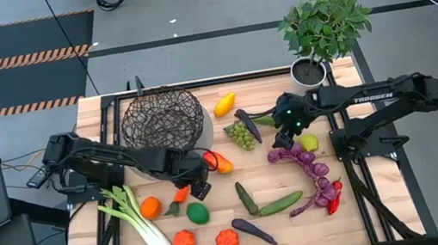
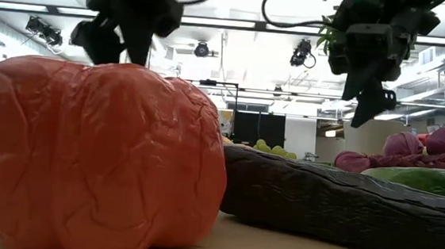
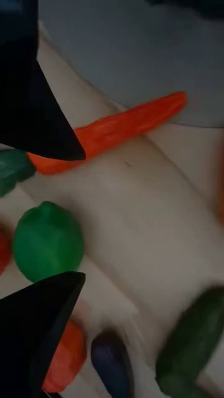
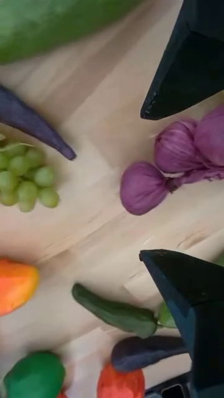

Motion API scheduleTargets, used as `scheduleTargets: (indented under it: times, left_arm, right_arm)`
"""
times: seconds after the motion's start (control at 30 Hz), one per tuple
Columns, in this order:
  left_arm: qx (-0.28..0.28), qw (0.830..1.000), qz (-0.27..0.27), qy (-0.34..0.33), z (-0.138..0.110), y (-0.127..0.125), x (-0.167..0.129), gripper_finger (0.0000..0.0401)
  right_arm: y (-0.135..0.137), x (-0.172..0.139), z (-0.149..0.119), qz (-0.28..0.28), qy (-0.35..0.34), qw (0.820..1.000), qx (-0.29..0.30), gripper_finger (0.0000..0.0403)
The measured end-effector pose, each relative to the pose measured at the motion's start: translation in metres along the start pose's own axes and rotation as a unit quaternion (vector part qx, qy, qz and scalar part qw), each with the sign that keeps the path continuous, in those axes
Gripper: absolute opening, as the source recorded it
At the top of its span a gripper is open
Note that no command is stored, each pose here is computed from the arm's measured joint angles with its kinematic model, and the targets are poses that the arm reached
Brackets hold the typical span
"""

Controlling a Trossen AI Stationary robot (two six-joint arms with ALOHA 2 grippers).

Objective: Build produce basket
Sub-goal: Put the green grapes into the black wire basket

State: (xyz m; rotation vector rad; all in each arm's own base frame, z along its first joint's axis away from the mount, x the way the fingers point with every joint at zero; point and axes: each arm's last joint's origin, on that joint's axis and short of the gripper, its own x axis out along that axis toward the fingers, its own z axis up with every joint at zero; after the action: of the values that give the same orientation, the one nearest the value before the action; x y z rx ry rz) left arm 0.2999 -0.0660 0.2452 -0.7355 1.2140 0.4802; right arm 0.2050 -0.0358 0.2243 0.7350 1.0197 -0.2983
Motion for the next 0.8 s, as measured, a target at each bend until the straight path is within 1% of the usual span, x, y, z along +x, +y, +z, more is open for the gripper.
scheduleTargets:
  times: [0.07, 0.23, 0.37, 0.47, 0.6, 0.8]
  left_arm:
    - [0.016, 1.000, 0.003, -0.016, 0.004, -0.003, -0.008, 0.0314]
    - [0.048, 0.997, -0.011, -0.052, 0.018, -0.008, -0.025, 0.0314]
    - [0.061, 0.994, -0.026, -0.085, 0.024, -0.008, -0.042, 0.0314]
    - [0.058, 0.992, -0.043, -0.107, 0.027, -0.007, -0.055, 0.0314]
    - [0.055, 0.988, -0.052, -0.135, 0.028, -0.002, -0.073, 0.0314]
    - [0.032, 0.982, -0.062, -0.175, 0.033, 0.013, -0.096, 0.0314]
  right_arm:
    - [0.002, 0.004, -0.001, -0.002, 0.009, 1.000, 0.006, 0.0361]
    - [0.007, 0.012, -0.003, -0.003, 0.032, 0.999, 0.040, 0.0352]
    - [0.017, 0.011, -0.001, 0.006, 0.035, 0.999, 0.032, 0.0348]
    - [0.024, 0.010, 0.004, 0.000, 0.026, 0.999, 0.019, 0.0347]
    - [0.028, 0.012, 0.013, -0.011, 0.015, 1.000, 0.005, 0.0347]
    - [0.024, 0.036, 0.025, -0.035, 0.029, 0.998, 0.032, 0.0347]
